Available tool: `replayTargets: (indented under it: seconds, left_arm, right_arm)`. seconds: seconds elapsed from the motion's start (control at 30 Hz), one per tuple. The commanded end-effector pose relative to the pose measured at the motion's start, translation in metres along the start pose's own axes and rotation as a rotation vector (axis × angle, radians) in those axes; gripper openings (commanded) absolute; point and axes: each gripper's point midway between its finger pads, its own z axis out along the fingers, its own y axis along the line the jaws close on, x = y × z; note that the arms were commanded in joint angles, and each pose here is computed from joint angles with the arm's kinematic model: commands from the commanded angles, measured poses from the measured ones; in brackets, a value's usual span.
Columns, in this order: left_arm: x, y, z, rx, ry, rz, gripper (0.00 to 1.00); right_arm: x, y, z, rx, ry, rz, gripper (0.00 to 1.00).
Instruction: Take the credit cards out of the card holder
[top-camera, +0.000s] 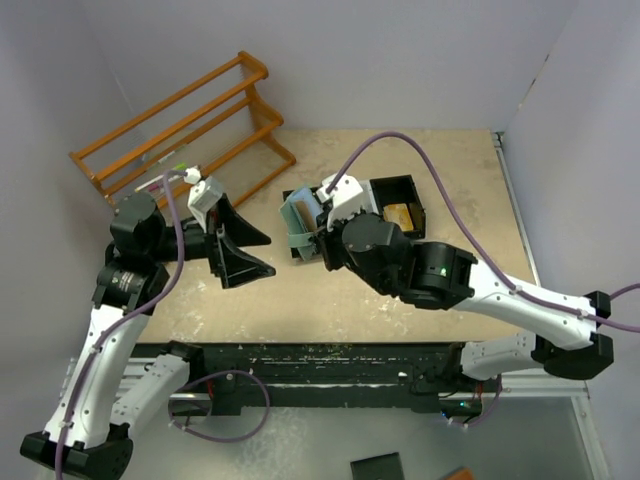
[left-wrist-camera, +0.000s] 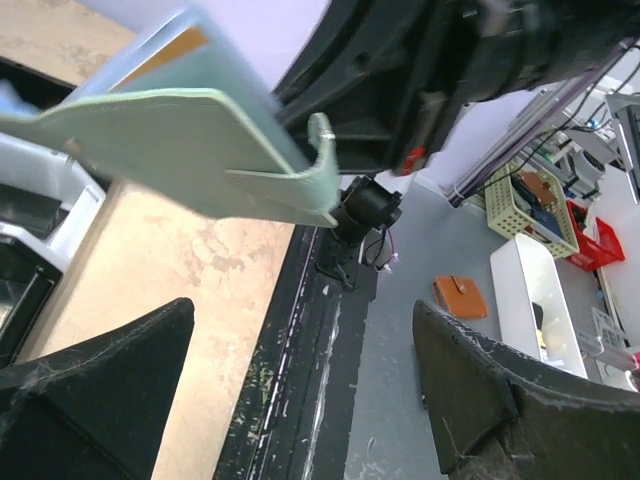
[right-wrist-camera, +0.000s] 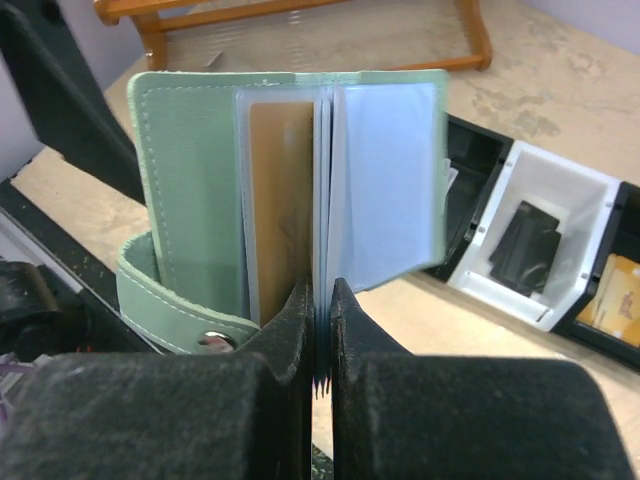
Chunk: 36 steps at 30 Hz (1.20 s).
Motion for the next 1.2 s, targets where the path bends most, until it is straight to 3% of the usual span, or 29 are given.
replayTargets:
  seconds: [0.0,0.17,0.23,0.57,0.87,0.97,1.17]
  left_arm:
    - [0.007,0.024,0.004,-0.063,-0.016,0.006,0.93]
    - [0.008,0.044,0.004,-0.168,-0.035,-0.053,0.96]
    - [0.005,0.035,0.005,-0.14,-0.05,-0.096,1.0]
    - [-0.02,-0.003,0.003,-0.029,-0.123,-0.167,0.99]
    - [-0.029,0.046,-0.008,-0.315,-0.213,-0.259,0.98]
    - [-0.02,0.059,-0.009,-0.362,-0.205,-0.288,0.85]
    - [-0.015,0.05,-0.004,-0.28,-0.179,-0.295,0.36]
  right_arm:
    - [-0.038,-0.006,-0.014,0.092,-0.087,-0.017,0.0]
    - [-0.037,-0.002,-0.013,0.117,-0.092,-0.022,0.0]
    - [-0.035,-0.001,-0.012,0.133,-0.089,-0.03,0.0]
    - [-0.032,0.016,0.0,0.193,-0.072,-0.091,0.0]
    - [-0.036,0.022,-0.004,0.197,-0.089,-0.083,0.0]
    - [-0.037,0.028,-0.006,0.177,-0.096,-0.07,0.0]
    - [-0.041,0.03,-0.013,0.128,-0.132,-0.007,0.0]
